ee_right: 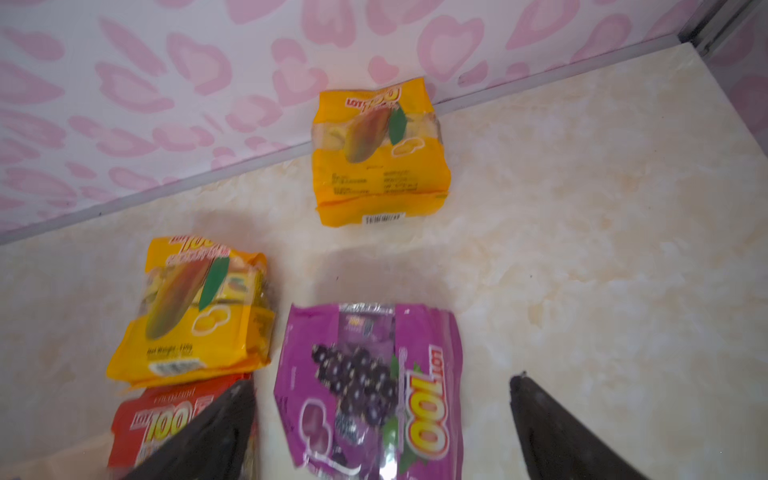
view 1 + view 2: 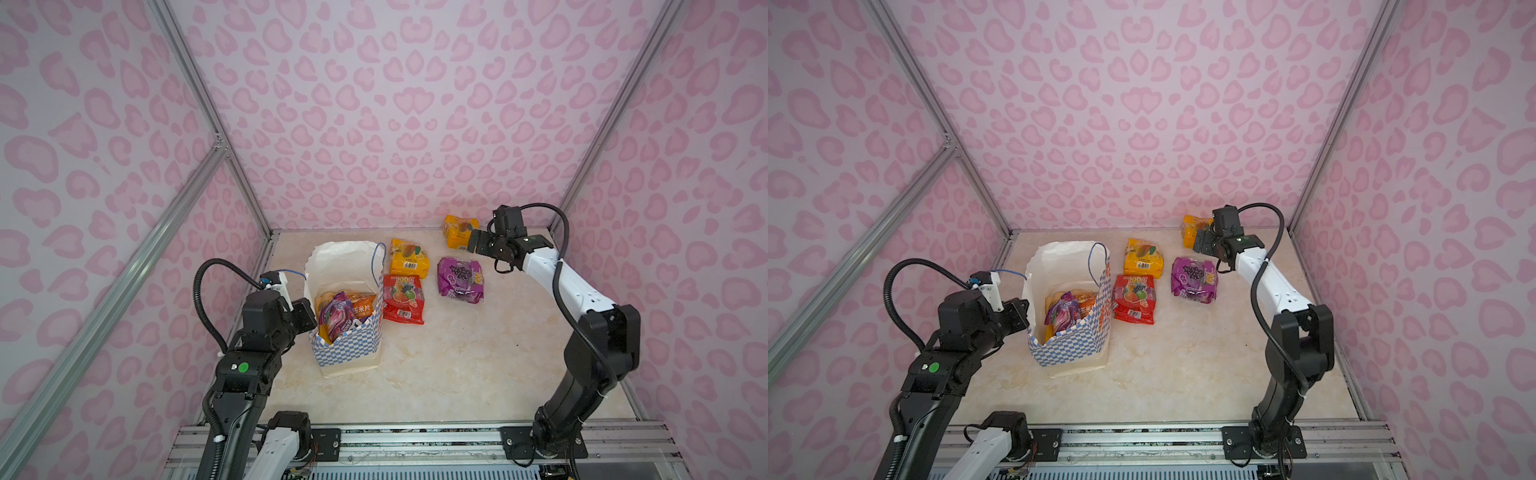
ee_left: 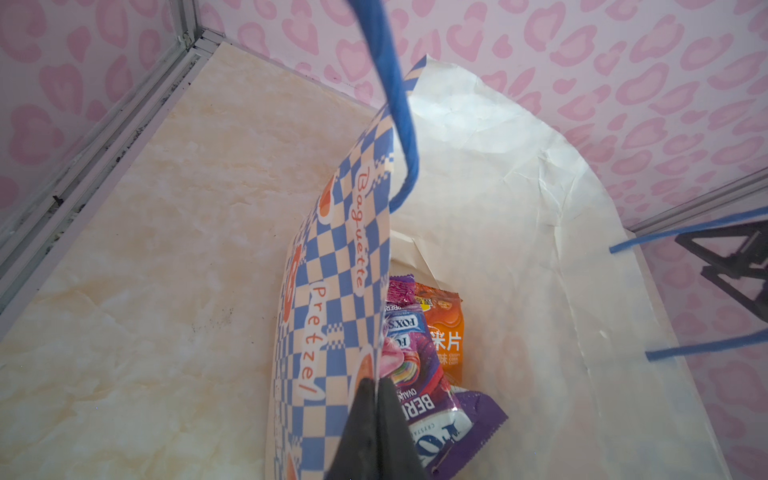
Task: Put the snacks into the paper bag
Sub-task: 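Move the right gripper back toward the yellow mango gummy pack, then grasp the yellow mango gummy pack farthest from the robot with the right gripper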
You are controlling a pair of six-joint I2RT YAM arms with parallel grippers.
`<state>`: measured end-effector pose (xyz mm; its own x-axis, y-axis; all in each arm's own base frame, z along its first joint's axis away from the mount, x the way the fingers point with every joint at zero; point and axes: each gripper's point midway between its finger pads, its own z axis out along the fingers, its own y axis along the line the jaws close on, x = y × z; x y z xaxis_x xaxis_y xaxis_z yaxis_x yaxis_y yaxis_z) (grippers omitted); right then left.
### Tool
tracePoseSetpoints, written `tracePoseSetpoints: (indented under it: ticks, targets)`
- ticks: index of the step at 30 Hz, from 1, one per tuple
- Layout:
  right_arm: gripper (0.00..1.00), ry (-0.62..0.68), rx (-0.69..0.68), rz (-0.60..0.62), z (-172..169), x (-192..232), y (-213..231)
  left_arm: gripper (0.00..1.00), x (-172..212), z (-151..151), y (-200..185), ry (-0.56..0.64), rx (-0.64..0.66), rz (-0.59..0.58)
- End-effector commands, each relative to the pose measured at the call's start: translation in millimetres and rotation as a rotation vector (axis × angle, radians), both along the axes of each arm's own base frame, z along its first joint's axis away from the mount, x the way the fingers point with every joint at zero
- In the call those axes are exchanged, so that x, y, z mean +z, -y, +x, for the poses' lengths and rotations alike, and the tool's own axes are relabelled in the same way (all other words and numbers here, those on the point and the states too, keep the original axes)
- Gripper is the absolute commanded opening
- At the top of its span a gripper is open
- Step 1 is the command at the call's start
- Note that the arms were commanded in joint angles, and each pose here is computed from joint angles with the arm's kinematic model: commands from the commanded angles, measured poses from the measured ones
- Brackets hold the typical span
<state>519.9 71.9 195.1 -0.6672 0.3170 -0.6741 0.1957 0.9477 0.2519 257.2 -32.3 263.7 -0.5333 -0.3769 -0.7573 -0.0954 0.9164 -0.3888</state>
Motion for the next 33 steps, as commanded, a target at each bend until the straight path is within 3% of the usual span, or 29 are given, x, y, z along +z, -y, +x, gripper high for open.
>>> tracePoseSetpoints:
  ticks: [1,6,15,22,33]
  targets:
    - [0.98,-0.003,-0.001,0.131,41.7,-21.9,8.9,0.05,3.4,2.4,1.2,0.02,-0.012,0.008]
    - [0.98,-0.031,-0.021,0.296,93.8,-54.3,29.2,0.06,2.4,2.8,0.7,0.016,-0.011,0.012]
    - [0.98,-0.058,-0.012,0.439,148.3,-95.1,35.7,0.06,-2.6,6.2,1.4,-0.005,-0.015,0.013]
    - [0.95,-0.13,0.013,0.5,153.5,-134.3,21.2,0.06,-4.3,7.5,0.7,-0.012,-0.014,0.017]
    - [0.87,-0.18,0.089,0.497,144.3,-155.7,-6.0,0.06,-6.4,8.6,1.4,-0.02,-0.017,0.013]
